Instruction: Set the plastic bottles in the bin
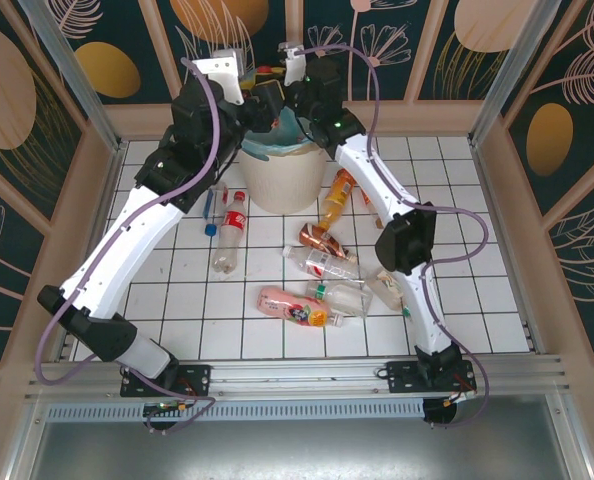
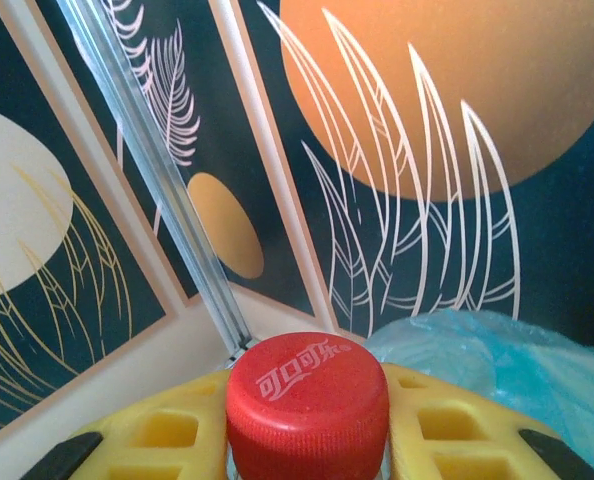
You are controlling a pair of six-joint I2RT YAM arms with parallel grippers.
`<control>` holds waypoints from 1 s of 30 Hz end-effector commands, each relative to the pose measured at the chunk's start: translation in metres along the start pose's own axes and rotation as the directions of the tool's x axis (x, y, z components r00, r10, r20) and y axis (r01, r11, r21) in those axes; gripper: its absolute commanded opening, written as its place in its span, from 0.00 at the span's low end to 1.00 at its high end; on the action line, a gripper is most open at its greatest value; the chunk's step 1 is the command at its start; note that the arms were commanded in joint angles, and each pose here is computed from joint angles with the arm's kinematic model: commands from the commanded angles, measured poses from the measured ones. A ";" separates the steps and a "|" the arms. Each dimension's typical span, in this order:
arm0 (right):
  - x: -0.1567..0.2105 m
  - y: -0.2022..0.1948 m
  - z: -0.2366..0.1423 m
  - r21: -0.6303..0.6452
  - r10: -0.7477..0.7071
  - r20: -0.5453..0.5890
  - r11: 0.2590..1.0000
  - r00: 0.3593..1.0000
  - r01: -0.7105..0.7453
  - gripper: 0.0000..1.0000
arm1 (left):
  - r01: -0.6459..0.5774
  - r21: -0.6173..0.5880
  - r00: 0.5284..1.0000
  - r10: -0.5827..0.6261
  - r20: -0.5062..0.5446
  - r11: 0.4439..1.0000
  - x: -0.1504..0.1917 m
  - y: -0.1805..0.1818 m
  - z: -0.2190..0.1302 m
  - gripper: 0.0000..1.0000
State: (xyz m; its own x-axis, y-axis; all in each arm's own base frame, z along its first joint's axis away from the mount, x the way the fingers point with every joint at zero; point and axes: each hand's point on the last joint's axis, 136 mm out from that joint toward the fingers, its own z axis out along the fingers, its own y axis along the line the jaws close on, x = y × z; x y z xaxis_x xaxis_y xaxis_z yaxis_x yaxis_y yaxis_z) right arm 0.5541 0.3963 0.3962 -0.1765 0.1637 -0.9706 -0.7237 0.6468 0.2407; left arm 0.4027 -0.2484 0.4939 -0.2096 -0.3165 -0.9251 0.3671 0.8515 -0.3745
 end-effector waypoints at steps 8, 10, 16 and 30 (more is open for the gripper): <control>0.018 -0.013 0.003 -0.018 0.015 -0.036 1.000 0.999 -0.016 0.47 | -0.013 -0.020 0.999 0.014 0.039 1.000 -0.006 0.007 -0.007 0.53; 0.016 -0.011 0.003 -0.021 0.015 -0.034 1.000 0.999 -0.016 0.49 | -0.014 -0.018 0.999 0.015 0.040 1.000 -0.006 0.006 -0.007 0.54; 0.007 -0.006 0.000 -0.032 0.009 -0.016 0.999 1.000 -0.010 0.50 | -0.018 -0.019 0.999 0.018 0.042 1.000 -0.007 0.007 -0.008 0.54; -0.026 0.018 -0.014 -0.065 -0.003 0.010 0.998 1.000 0.003 0.50 | -0.004 -0.017 1.000 0.004 0.022 1.000 -0.004 0.008 -0.012 0.54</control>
State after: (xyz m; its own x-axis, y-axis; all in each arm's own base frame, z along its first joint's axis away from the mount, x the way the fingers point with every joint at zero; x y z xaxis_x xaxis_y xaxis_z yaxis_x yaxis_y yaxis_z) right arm 0.5578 0.3950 0.3778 -0.2273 0.1408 -0.9636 -0.7330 0.6267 0.2645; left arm 0.4020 -0.2447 0.4767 -0.2282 -0.2977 -0.9270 0.3458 0.8652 -0.3630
